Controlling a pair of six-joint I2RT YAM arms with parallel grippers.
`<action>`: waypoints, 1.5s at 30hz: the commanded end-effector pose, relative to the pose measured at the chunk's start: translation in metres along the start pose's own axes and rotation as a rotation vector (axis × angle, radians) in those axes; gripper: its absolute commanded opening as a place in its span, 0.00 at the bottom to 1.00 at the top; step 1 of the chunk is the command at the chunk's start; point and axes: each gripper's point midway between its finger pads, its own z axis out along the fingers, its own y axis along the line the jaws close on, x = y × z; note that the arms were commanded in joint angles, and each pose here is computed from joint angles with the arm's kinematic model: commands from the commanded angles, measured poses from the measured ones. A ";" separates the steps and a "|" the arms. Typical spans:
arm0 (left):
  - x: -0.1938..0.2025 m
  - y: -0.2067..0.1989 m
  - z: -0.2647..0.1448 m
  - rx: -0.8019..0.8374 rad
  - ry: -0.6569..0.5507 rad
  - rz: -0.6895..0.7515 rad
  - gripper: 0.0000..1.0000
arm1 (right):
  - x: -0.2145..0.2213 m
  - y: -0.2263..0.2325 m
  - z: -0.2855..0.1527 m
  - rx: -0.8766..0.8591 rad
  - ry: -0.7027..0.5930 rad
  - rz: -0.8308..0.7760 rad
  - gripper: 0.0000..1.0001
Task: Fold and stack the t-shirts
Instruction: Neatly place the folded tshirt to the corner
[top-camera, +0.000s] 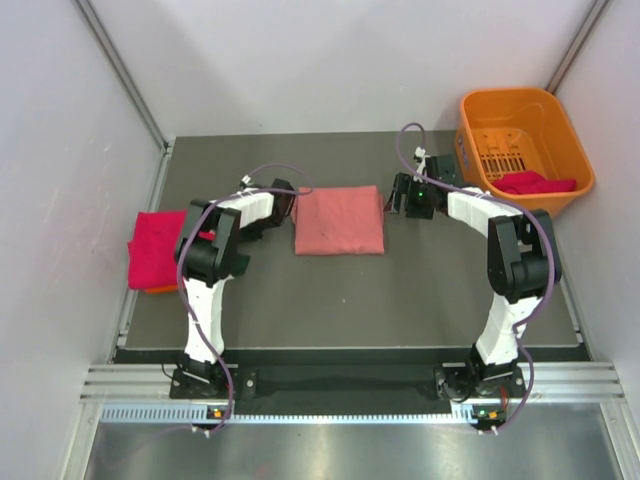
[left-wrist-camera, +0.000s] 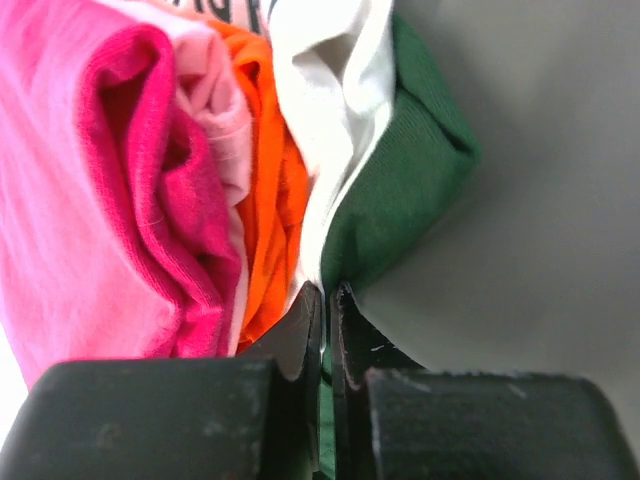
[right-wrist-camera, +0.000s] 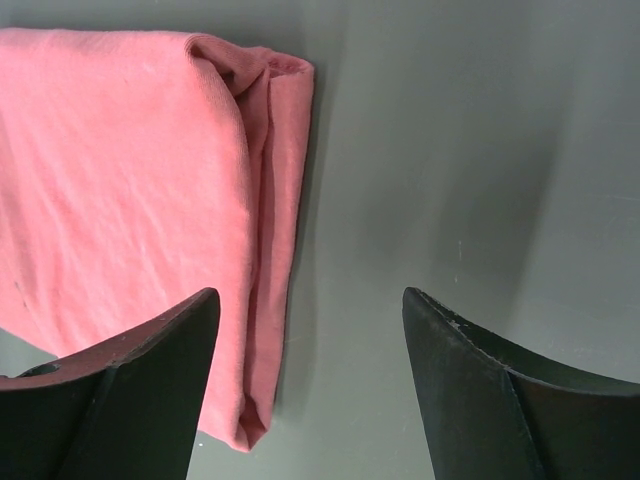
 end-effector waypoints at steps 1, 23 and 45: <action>-0.049 -0.033 -0.024 0.176 -0.098 -0.121 0.00 | -0.014 0.007 -0.003 -0.012 -0.054 -0.017 0.73; -0.099 -0.048 -0.156 0.708 -0.213 -0.297 0.77 | -0.017 0.024 0.031 -0.125 0.056 0.073 0.88; -0.099 -0.108 -0.137 1.066 -0.076 -0.361 0.79 | -0.001 0.030 0.075 -0.173 0.193 0.201 0.48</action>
